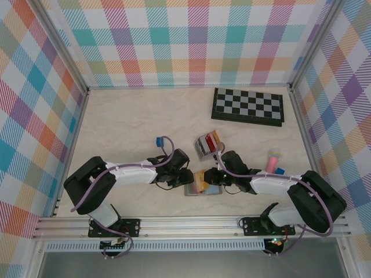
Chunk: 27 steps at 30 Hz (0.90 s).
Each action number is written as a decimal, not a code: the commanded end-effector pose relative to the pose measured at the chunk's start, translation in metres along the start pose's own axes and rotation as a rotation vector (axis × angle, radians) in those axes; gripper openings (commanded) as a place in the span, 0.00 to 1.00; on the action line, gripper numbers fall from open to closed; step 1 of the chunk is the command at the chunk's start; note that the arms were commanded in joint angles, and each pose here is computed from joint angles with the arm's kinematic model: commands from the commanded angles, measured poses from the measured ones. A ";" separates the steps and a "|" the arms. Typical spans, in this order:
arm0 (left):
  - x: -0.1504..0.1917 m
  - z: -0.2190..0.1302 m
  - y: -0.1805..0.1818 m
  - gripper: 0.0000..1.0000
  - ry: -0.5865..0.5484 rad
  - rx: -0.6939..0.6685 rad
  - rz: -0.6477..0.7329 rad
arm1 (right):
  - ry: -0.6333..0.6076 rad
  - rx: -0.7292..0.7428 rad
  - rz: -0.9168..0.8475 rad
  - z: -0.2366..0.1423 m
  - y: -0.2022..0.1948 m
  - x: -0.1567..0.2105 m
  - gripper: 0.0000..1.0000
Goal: Put the credit cards into the card holder
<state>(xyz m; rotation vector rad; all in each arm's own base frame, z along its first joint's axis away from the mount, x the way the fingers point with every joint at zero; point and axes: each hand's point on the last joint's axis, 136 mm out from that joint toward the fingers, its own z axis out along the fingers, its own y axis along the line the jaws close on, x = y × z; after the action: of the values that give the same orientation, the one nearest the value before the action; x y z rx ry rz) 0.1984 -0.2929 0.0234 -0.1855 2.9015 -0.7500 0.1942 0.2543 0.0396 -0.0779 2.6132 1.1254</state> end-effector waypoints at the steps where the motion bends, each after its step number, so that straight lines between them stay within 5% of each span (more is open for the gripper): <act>1: 0.006 0.007 0.005 0.39 0.021 0.008 -0.020 | 0.042 -0.008 0.013 0.008 0.001 0.008 0.08; 27: -0.002 -0.002 0.013 0.40 -0.047 -0.014 -0.066 | 0.103 0.148 0.044 0.011 -0.009 0.025 0.09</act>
<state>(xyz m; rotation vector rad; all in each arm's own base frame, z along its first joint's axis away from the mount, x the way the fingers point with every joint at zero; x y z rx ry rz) 0.1994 -0.2905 0.0240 -0.2603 2.8767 -0.7741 0.1949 0.2703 0.0341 -0.0171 2.6783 1.0701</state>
